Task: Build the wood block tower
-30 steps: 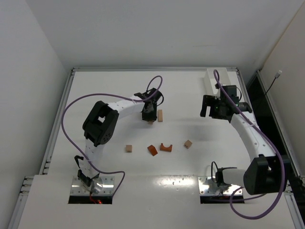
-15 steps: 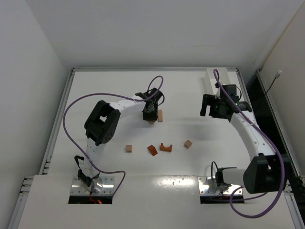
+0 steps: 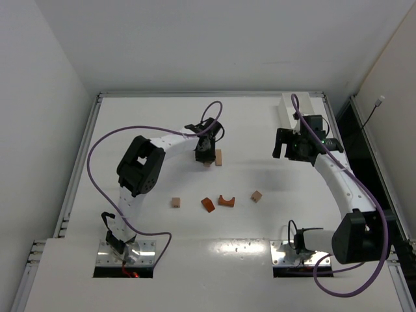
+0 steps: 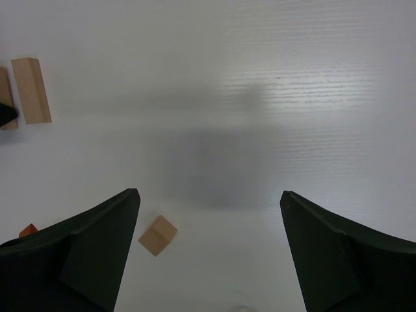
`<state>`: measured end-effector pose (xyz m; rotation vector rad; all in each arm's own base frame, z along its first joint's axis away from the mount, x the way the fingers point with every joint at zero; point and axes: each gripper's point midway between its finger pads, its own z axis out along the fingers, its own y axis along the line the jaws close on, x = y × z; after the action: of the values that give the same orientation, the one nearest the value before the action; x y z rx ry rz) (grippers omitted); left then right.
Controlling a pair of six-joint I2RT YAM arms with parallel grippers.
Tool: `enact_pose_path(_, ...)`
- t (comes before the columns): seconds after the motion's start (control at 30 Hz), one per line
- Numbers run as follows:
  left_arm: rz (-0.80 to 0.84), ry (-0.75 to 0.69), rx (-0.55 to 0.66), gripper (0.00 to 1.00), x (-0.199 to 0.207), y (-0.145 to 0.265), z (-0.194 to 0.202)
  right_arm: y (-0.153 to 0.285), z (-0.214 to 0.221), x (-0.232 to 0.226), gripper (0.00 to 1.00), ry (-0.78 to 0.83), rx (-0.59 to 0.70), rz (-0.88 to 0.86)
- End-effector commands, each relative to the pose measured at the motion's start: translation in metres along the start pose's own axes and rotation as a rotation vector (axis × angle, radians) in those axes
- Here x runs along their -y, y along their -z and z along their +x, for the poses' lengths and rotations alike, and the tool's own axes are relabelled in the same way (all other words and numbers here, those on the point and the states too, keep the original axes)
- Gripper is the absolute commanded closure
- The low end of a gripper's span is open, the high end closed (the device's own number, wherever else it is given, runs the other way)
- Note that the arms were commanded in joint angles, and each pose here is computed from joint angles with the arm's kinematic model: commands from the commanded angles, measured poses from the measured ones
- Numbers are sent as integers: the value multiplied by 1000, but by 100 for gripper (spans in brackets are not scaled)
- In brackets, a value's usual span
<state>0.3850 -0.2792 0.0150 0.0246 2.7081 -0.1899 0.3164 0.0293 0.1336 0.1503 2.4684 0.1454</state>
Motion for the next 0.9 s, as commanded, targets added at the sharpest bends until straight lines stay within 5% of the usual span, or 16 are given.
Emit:
enact_pose_path(0.0,-37,20,16,77,-13,-12,-9,5,-26,-7,14,-20,72,-26)
enact_pose_path(0.37,-51,19,23,63,-19,-13,-12,3,-24,-6,14,-20,63,-24)
enact_pose_path(0.87,-31,15,53,62,-17,2,-19,2,-16,-8,14,-20,56,-42)
